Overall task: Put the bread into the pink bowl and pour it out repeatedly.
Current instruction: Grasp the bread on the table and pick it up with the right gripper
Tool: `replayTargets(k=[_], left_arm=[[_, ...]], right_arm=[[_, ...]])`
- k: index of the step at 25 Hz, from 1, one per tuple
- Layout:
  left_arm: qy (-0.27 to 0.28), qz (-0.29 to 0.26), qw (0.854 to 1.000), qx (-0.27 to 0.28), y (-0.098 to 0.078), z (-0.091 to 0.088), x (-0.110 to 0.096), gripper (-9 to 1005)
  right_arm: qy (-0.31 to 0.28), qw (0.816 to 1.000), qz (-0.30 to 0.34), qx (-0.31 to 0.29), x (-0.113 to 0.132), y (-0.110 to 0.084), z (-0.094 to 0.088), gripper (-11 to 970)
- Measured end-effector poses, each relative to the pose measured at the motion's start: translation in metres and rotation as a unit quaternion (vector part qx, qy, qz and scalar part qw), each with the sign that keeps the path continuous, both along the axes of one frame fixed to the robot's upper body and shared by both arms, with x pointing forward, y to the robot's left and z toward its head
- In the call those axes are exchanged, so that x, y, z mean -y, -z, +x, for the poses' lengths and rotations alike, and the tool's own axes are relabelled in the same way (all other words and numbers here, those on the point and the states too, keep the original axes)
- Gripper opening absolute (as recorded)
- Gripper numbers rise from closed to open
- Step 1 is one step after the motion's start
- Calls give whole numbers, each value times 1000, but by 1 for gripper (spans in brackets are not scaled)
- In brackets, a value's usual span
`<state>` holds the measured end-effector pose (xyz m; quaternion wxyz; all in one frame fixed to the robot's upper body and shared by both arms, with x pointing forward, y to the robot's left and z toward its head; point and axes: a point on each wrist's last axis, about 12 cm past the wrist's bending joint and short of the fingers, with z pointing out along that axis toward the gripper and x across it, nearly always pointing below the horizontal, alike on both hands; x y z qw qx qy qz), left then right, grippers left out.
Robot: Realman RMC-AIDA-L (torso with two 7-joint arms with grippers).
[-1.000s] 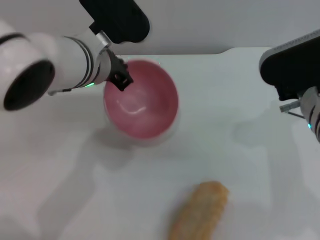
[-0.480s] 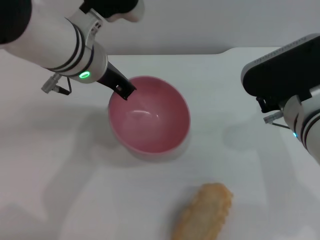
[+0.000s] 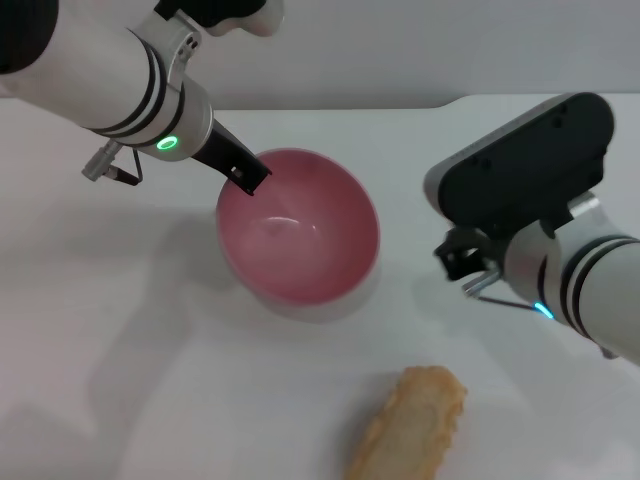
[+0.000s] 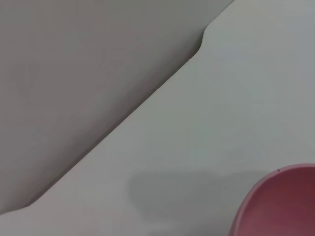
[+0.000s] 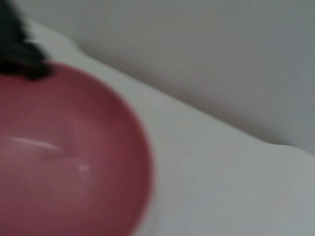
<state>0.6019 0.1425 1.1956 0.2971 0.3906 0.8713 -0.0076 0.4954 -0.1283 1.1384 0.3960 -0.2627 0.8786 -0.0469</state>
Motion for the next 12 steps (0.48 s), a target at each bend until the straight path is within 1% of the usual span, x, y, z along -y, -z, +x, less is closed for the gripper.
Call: replayTargets(k=[3, 5, 8, 9, 12], left_arm=[[-5, -1, 1000, -4, 2, 3, -2, 42], [-7, -1, 1000, -4, 4, 4, -3, 43], [-9, -3, 1000, -3, 5, 6, -3, 43], [-17, -2, 1000, -2, 7, 10, -6, 43], [-23, -2, 1000, -6, 8, 14, -9, 43]], right_arm=[[-30, 998, 37, -28, -4, -7, -4, 93], [-33, 997, 59, -33, -3, -13, -7, 95], [-36, 997, 64, -33, -5, -16, -10, 98], [-42, 996, 69, -34, -9, -19, -13, 100], [-47, 995, 72, -39, -12, -21, -17, 103]])
